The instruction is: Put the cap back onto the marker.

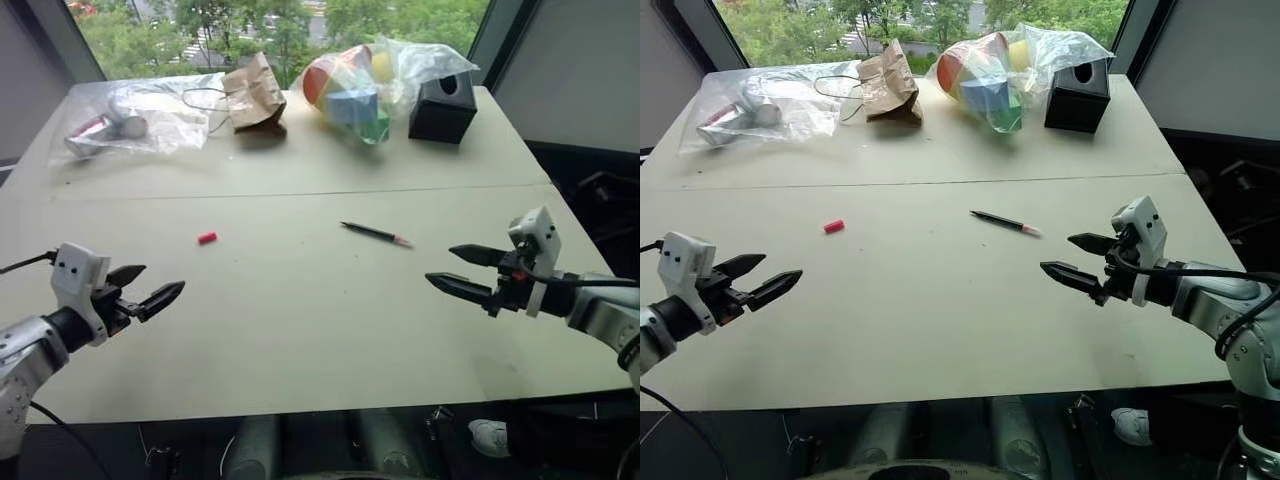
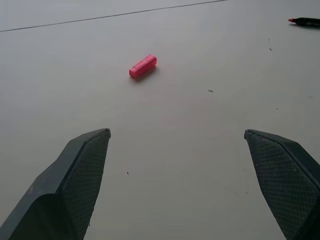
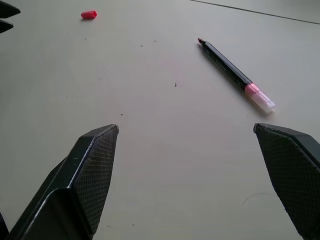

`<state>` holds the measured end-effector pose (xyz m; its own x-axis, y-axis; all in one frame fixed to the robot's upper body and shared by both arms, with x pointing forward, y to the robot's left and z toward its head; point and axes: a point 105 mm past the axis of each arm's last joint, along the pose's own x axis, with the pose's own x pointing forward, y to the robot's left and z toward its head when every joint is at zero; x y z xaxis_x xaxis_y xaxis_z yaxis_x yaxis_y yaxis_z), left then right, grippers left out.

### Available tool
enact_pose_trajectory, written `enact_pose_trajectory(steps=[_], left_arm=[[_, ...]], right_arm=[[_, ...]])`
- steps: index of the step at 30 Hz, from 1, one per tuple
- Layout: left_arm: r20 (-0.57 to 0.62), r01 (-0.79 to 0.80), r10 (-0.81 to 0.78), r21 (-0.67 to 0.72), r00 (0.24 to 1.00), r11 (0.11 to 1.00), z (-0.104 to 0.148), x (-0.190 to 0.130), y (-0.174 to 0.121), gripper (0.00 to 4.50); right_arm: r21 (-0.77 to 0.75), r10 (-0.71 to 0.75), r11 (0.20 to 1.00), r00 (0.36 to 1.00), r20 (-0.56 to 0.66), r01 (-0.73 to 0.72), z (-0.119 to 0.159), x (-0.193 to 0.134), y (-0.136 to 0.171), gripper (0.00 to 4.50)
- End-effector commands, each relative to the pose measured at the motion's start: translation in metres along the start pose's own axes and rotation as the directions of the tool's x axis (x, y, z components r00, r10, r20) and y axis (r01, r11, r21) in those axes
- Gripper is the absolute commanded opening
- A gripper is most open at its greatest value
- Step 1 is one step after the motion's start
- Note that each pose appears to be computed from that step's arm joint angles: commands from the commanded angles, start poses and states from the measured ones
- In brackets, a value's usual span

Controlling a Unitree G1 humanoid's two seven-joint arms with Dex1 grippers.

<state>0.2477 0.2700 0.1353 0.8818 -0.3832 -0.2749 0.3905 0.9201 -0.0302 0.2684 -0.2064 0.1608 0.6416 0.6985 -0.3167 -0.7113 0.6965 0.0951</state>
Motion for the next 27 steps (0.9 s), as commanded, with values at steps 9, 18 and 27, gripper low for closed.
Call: enact_pose_trajectory(steps=[9,18,27], left_arm=[[-0.008,-0.037,0.037,0.032,0.999,0.999,0.003,-0.014,0.008,4.50],[-0.001,-0.026,0.026,0.033,1.000,0.999,0.005,-0.012,0.011,4.50],[-0.002,-0.035,0.035,0.035,0.999,0.999,0.006,-0.013,0.017,4.50]], right_arm=[[-0.050,-0.015,0.999,0.999,0.038,0.017,0.009,-0.003,-0.004,4.46],[-0.071,-0.045,0.996,0.996,0.072,0.050,0.013,0.003,-0.006,4.46],[-0.082,-0.075,0.993,0.993,0.090,0.082,0.013,0.002,-0.010,4.46]])
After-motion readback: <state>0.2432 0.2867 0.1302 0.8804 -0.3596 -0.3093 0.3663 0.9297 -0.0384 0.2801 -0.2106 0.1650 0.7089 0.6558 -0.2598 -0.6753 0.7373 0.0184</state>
